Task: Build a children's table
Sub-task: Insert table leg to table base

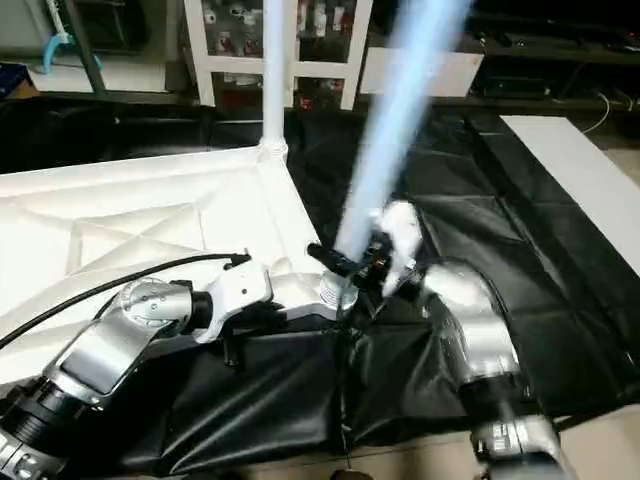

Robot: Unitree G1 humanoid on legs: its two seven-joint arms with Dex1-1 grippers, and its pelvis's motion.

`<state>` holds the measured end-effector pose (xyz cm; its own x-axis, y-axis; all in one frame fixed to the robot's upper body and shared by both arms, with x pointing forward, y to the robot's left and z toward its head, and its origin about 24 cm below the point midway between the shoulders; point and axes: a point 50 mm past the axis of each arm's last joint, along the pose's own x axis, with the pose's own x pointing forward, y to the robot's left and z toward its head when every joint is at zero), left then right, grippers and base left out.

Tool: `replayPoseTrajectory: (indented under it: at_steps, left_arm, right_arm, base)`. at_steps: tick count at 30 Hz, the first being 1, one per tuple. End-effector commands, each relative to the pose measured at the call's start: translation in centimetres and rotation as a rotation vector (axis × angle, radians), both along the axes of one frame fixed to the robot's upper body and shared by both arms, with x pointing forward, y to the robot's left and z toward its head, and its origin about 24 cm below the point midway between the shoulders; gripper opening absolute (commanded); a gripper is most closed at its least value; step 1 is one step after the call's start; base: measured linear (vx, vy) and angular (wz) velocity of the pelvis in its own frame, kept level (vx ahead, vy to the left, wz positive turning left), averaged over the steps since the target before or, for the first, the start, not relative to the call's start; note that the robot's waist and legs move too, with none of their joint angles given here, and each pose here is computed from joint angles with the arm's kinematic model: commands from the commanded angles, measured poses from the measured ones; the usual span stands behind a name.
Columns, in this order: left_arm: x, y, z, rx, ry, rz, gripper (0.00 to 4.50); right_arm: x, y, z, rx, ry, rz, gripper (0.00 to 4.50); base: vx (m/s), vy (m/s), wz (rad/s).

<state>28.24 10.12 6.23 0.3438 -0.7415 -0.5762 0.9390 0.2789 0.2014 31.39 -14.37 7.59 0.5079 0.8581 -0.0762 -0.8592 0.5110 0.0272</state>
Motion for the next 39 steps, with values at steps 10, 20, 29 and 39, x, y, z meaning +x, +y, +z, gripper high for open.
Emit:
replayPoseTrajectory:
  at_steps: [10, 20, 29, 39]
  left_arm:
    - [-0.6, 0.4, -1.0, 0.017, 0.033, -0.004, 0.00]
    - [-0.3, 0.4, -1.3, 0.051, 0.046, 0.040, 0.00]
    - [1.4, -1.0, -1.5, 0.103, 0.010, 0.221, 0.00]
    - [5.8, -5.8, 1.5, -0.078, -0.023, 0.516, 0.00]
  right_arm:
    - [-2.8, -2.3, -6.3, -0.167, 0.301, -0.040, 1.84]
    - [-3.2, -2.8, -7.1, -0.138, 0.293, -0.221, 1.84]
    - [-1.0, -2.9, -7.7, -0.200, 0.282, -0.717, 1.84]
    - [3.3, 0.2, -6.7, -0.139, 0.288, -1.154, 1.84]
  base:
    - [0.000, 0.000, 0.00]
    - [0.000, 0.000, 0.00]
    - [-0.022, 0.013, -0.04]
    - [-0.065, 0.033, -0.09]
